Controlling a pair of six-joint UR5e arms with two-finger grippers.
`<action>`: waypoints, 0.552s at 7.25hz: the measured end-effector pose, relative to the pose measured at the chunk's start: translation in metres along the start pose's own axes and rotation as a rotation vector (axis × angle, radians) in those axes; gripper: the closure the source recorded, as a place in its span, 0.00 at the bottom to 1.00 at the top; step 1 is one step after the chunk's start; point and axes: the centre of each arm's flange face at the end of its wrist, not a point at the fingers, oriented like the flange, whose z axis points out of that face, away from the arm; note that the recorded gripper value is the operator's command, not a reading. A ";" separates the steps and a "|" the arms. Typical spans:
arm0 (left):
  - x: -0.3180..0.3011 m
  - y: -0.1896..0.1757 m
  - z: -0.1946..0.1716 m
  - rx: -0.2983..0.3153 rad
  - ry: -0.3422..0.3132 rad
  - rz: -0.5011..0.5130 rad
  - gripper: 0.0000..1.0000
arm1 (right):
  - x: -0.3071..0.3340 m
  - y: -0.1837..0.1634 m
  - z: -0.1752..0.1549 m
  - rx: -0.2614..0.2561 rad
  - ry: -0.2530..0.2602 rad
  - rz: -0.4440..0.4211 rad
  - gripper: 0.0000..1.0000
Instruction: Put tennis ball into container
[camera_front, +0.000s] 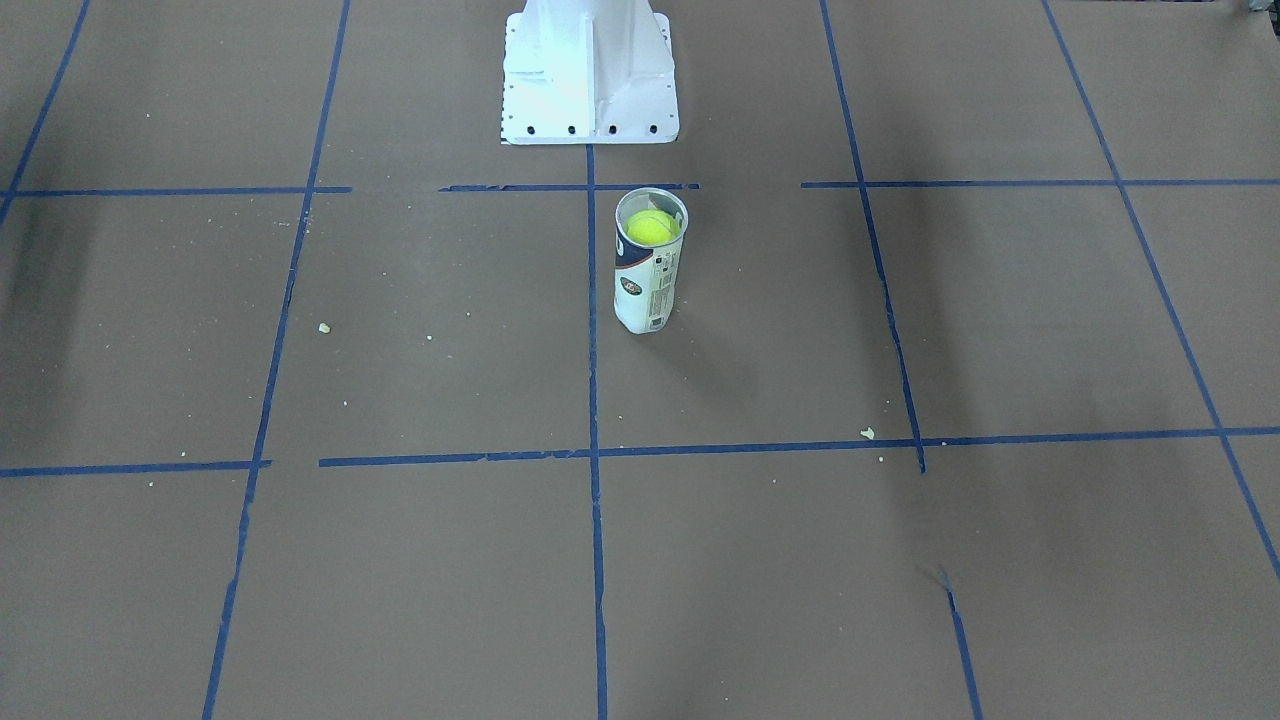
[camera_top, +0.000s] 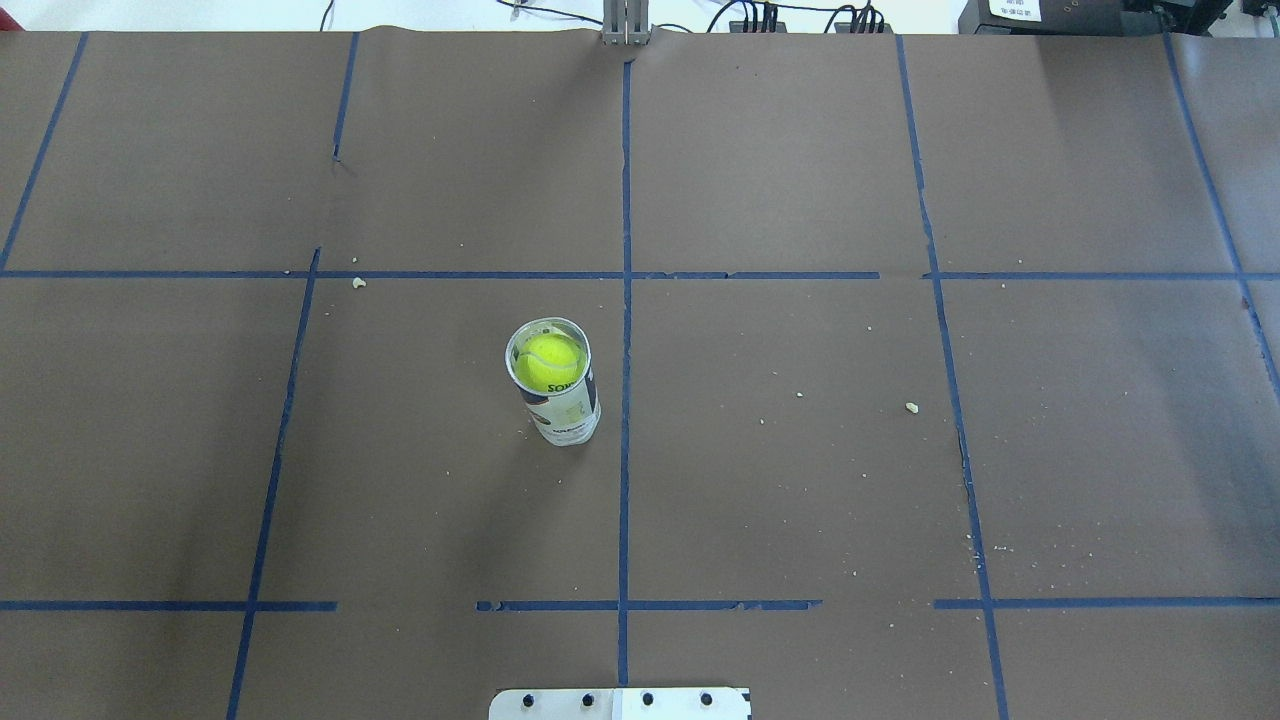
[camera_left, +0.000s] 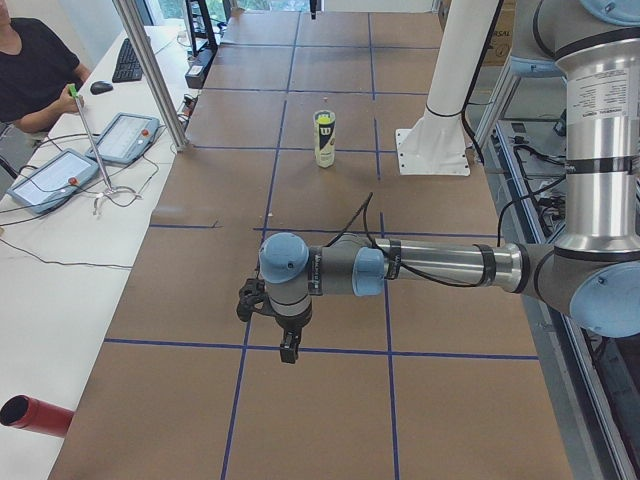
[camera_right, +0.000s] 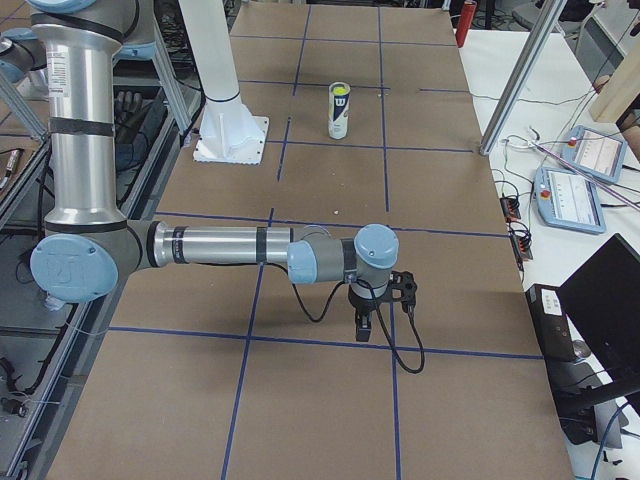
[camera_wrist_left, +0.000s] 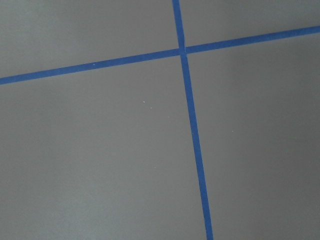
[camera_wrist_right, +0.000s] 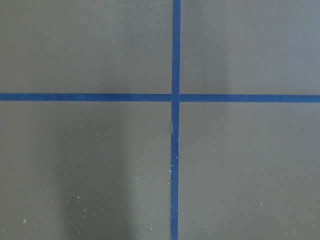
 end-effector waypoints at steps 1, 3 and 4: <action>-0.001 0.000 -0.003 0.008 0.007 -0.003 0.00 | 0.000 0.000 0.000 0.000 0.000 0.000 0.00; -0.001 -0.001 -0.004 0.017 0.016 -0.004 0.00 | 0.000 0.000 0.000 0.000 0.000 0.000 0.00; 0.000 -0.002 -0.005 0.020 0.017 -0.004 0.00 | 0.000 0.000 0.000 0.000 0.000 0.000 0.00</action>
